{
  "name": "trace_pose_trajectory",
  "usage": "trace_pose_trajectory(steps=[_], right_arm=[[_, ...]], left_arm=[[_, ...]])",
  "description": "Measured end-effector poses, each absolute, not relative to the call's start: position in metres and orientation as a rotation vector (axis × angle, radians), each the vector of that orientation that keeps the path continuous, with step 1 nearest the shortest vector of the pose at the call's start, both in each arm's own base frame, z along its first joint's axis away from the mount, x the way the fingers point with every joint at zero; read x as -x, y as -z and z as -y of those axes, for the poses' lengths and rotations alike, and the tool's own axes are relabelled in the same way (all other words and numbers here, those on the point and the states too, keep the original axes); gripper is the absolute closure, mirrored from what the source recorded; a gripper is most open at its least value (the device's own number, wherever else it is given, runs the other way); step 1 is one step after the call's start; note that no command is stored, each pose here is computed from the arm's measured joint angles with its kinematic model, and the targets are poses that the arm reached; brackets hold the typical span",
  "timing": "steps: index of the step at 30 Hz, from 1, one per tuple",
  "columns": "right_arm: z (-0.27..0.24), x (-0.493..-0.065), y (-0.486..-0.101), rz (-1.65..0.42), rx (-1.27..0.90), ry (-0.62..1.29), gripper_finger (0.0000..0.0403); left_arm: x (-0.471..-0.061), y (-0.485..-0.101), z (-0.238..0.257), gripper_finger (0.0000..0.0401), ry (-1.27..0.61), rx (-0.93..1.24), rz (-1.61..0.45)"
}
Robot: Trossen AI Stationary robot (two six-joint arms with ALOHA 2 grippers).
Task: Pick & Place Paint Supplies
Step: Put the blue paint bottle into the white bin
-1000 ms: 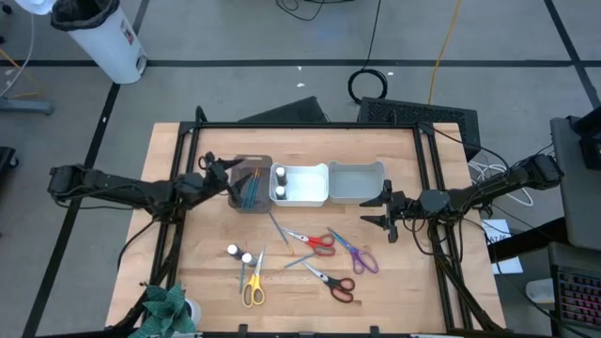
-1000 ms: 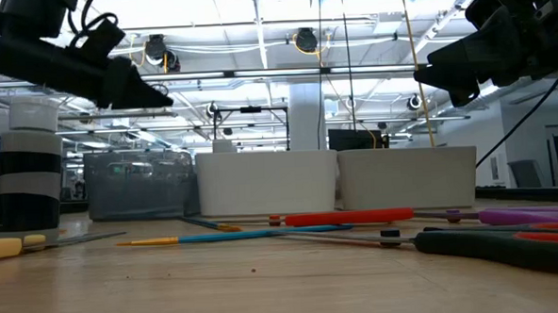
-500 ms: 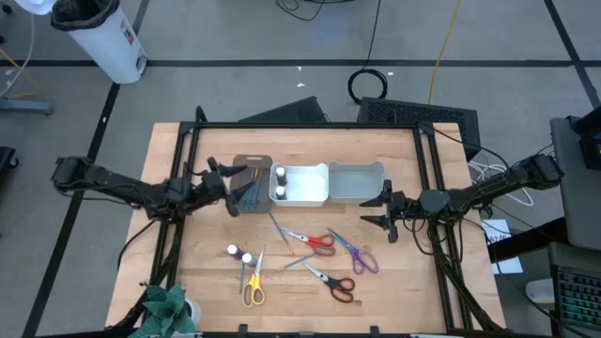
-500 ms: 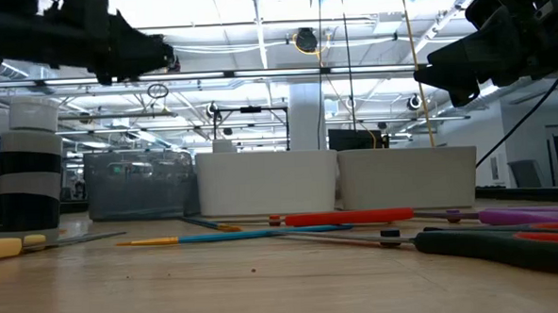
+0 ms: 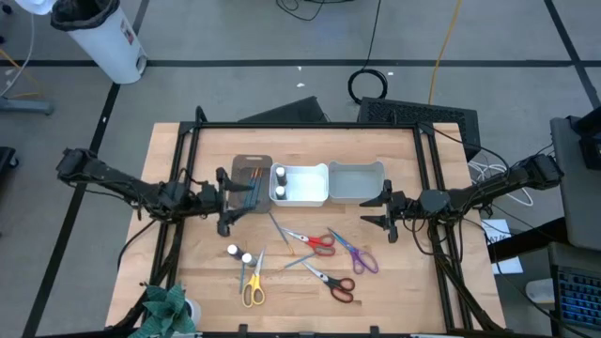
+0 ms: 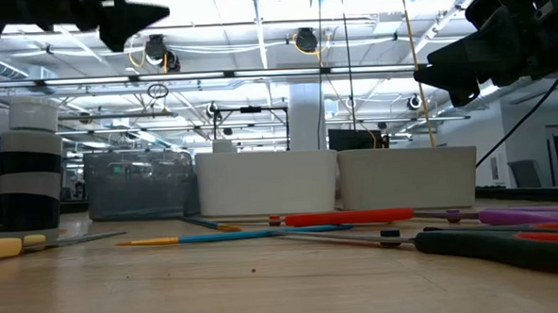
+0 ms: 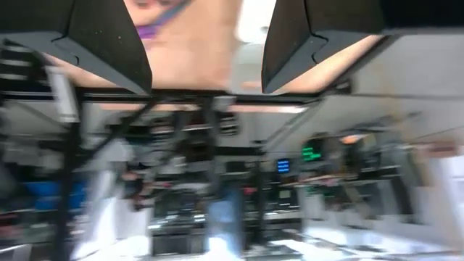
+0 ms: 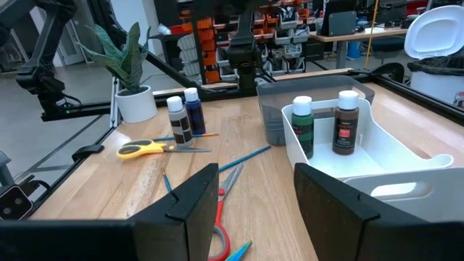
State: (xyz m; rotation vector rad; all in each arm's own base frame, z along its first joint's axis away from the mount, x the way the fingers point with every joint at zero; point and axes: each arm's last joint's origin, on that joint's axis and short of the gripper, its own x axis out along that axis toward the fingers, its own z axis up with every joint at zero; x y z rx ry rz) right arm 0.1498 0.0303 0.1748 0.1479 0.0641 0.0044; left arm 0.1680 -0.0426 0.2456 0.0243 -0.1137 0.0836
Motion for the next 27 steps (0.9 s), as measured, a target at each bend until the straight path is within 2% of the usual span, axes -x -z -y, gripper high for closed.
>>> trace_pose_trajectory(steps=[3, 5, 10, 15, 21, 27], right_arm=[[-0.030, -0.150, -0.175, -0.064, -0.148, -0.005, 0.0232], [-0.030, -0.150, -0.175, -0.064, -0.148, -0.005, 0.0232], [-0.030, -0.150, -0.175, -0.064, -0.148, -0.004, 0.0232], [-0.030, -0.150, -0.175, -0.064, -0.148, -0.004, 0.0232], [-0.030, -0.150, -0.175, -0.064, -0.148, -0.004, 0.0232], [-0.030, -0.150, -0.175, -0.064, -0.148, -0.004, 0.0232]], left_arm=[[-0.168, -0.252, 0.051, 0.0132, 0.022, -0.027, 0.109], [-0.168, -0.252, 0.057, 0.0132, 0.079, -0.033, 0.031], [-0.160, -0.262, 0.068, 0.0132, 0.091, -0.070, -0.415], [-0.153, -0.268, 0.078, 0.0132, 0.082, 0.026, -0.709], [-0.149, -0.253, 0.094, 0.0132, 0.140, 0.035, -0.903], [-0.153, -0.239, 0.112, 0.0132, 0.159, 0.053, -0.987]])
